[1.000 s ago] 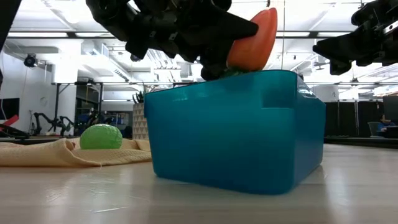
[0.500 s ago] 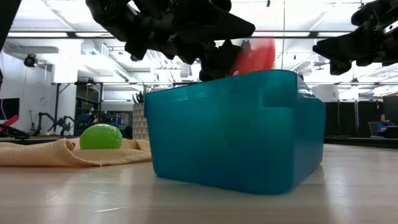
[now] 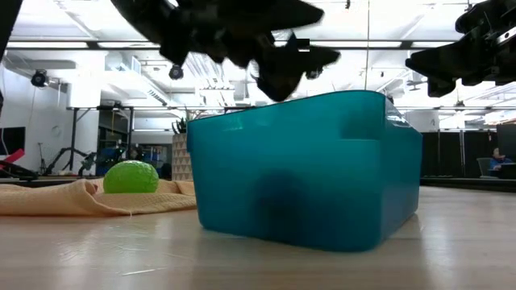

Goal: Pick and placing Produce into tupperware
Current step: Put the red cherry into the blue bin

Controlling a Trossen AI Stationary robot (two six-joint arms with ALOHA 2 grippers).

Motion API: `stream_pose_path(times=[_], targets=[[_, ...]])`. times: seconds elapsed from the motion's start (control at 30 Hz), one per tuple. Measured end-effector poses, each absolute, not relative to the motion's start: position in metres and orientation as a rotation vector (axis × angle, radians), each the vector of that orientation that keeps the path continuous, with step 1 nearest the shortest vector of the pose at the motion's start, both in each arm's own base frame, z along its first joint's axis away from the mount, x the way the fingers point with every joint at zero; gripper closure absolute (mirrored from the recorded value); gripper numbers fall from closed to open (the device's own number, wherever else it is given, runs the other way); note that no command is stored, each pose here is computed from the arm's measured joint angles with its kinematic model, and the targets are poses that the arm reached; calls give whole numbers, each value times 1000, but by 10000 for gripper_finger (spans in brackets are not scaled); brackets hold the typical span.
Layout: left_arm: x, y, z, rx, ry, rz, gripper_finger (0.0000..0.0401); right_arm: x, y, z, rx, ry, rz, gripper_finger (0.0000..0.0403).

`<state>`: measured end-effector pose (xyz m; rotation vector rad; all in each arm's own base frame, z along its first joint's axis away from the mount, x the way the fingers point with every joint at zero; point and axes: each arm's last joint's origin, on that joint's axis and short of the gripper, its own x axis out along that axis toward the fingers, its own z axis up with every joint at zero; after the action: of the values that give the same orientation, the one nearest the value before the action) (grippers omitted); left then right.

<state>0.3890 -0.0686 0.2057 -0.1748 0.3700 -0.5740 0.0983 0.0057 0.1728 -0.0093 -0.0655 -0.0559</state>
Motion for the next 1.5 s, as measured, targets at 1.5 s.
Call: stream_pose_path(times=[1.5], targets=[[221, -19, 202, -99, 1369, 351, 189, 99, 6, 172, 0, -58, -56, 339]])
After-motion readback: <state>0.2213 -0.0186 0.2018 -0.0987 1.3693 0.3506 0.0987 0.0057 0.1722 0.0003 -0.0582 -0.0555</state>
